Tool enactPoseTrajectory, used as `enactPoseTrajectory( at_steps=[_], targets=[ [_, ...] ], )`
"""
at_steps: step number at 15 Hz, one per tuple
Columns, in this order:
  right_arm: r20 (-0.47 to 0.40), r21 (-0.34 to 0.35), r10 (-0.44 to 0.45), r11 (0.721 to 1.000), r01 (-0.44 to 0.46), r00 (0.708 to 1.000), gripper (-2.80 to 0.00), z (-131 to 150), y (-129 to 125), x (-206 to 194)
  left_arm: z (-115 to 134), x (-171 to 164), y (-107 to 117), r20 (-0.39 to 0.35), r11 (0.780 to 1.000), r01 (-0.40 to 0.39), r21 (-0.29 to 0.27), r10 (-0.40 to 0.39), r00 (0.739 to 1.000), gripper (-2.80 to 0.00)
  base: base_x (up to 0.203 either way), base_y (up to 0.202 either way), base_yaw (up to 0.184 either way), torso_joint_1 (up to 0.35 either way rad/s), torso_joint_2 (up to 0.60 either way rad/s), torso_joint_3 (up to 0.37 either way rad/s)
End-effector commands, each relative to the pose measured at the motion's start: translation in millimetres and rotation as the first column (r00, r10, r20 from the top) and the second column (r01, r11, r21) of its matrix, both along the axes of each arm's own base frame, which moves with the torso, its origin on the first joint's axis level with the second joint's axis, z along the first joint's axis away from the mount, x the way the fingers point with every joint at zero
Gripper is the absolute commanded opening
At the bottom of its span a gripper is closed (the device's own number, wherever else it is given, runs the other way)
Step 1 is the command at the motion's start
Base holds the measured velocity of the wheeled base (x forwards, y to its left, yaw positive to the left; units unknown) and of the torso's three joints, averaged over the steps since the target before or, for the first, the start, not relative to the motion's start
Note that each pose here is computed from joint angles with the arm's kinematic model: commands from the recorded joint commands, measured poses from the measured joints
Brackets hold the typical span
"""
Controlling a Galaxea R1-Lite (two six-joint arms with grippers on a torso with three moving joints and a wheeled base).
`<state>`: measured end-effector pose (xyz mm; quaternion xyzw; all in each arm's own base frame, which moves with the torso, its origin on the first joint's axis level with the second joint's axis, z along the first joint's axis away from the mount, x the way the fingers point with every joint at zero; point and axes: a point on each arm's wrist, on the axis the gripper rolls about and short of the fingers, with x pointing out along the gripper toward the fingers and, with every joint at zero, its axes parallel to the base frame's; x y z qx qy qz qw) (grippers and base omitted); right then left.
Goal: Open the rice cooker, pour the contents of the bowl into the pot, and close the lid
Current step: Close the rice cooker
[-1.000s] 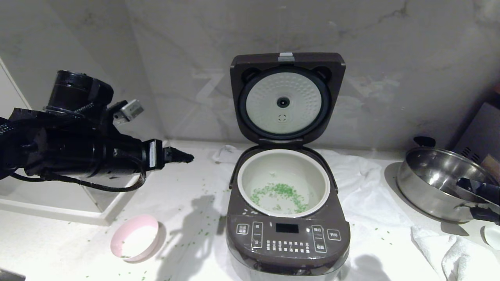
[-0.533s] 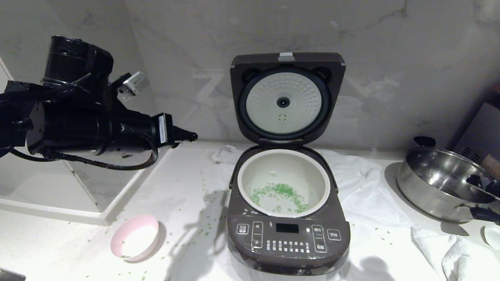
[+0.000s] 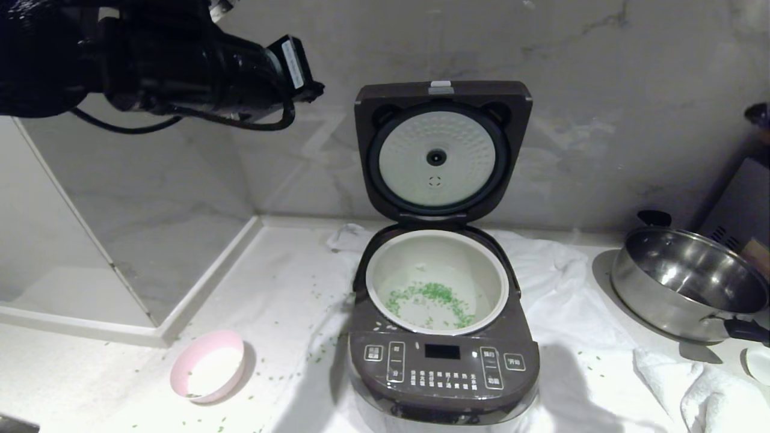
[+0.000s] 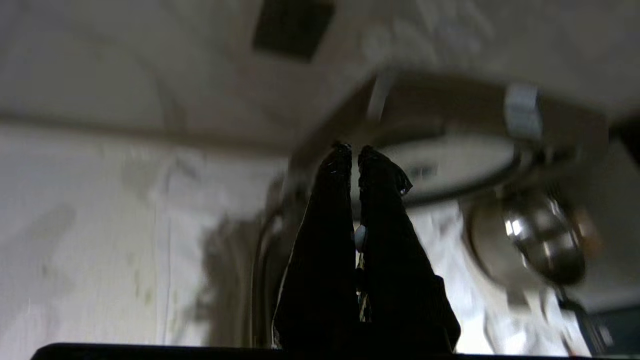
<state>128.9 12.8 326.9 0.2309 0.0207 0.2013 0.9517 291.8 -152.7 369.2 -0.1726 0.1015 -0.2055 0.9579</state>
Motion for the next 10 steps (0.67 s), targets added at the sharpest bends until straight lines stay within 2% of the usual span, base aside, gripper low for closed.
enactPoseTrajectory(
  at_steps=[1,3,5,8,10],
  targets=[
    [-0.01,0.006,-0.06,0.998,0.06,0.998,-2.8,20.8,-9.9,50.6,-13.8,30.8,-28.2,-0.002,0.999,-0.029,0.02,0.029,1.0,-2.8,0.0,0.0,0.0,0.0,0.0,0.0],
    [-0.002,0.053,-0.159,0.986,0.159,0.987,-2.8,37.1,-37.1,75.2,-25.1,18.9,-27.6,-0.066,0.998,-0.025,0.066,0.029,0.997,-2.8,0.0,0.0,0.0,0.0,0.0,0.0],
    [-0.032,0.138,-0.182,0.973,0.185,0.983,-2.8,45.5,-72.8,92.6,-34.1,-5.6,-10.1,-0.133,0.995,-0.003,0.1,0.016,0.991,-2.8,0.0,0.0,0.0,0.0,0.0,0.0],
    [-0.104,0.214,-0.059,0.974,0.08,0.993,-2.8,39.4,-116.9,132.0,-41.9,-52.3,27.0,-0.196,0.992,0.09,0.089,-0.071,0.978,-2.8,0.0,0.0,0.0,0.0,0.0,0.0],
    [-0.115,0.225,0.013,0.974,0.013,0.993,-2.8,36.1,-132.2,160.1,-48.6,-54.3,42.3,-0.224,0.993,0.082,0.083,-0.061,0.973,-2.8,0.0,0.0,0.0,0.0,0.0,0.0]
  ],
)
